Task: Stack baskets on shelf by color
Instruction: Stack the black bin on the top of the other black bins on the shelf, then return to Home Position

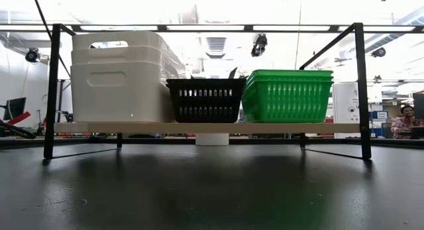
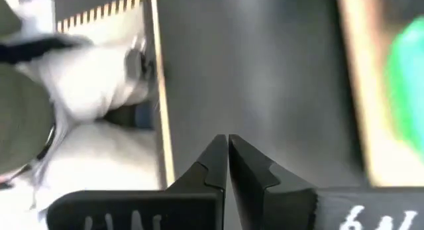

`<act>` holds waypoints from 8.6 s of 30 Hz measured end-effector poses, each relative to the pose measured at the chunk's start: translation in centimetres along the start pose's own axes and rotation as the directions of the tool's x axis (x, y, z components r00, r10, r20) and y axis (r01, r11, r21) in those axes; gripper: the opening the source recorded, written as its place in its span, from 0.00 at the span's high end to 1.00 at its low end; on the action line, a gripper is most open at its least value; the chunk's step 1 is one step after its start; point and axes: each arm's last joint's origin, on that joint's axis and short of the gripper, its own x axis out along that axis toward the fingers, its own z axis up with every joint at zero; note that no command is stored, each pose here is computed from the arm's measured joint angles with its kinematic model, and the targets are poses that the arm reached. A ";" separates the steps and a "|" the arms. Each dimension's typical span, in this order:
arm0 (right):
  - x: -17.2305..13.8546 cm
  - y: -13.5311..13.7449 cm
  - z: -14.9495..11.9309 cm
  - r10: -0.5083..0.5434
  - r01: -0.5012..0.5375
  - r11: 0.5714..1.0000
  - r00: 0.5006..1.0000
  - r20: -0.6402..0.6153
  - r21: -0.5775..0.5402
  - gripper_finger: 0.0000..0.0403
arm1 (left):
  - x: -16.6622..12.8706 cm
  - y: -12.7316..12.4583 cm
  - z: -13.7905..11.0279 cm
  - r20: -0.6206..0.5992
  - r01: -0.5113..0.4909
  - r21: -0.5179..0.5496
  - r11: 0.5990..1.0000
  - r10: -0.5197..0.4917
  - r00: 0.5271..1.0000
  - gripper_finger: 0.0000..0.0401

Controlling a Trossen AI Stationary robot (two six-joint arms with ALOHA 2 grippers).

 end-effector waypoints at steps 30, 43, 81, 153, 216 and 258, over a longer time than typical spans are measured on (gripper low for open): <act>3.4 3.9 -19.6 -0.439 0.424 0.898 0.860 -0.262 -0.113 0.64 | -0.1 0.0 0.7 0.058 0.003 -0.082 0.997 0.002 0.998 1.00; 7.4 0.6 -22.1 -0.436 0.414 0.899 0.831 -0.345 -0.141 0.59 | -0.1 0.0 0.7 0.057 0.003 -0.081 0.997 0.001 0.998 1.00; 5.9 5.1 -14.0 -0.083 0.090 0.995 0.985 -0.150 0.043 0.98 | -0.1 0.0 0.7 0.056 0.003 -0.075 0.997 0.001 0.998 1.00; 7.1 -6.9 7.6 -0.415 0.528 0.829 0.801 0.432 -0.184 0.98 | -0.1 -0.1 0.4 0.035 0.003 -0.054 0.999 -0.001 0.999 1.00; 9.1 -8.1 7.7 -0.455 0.554 0.806 0.805 0.380 -0.207 0.73 | 0.0 -0.1 0.3 0.034 0.003 -0.054 0.999 -0.001 0.999 1.00; 1.6 -10.9 -12.7 0.195 0.527 0.728 0.454 0.869 -0.438 0.98 | -4.5 2.0 -12.6 0.623 0.048 -0.131 0.990 0.044 0.781 1.00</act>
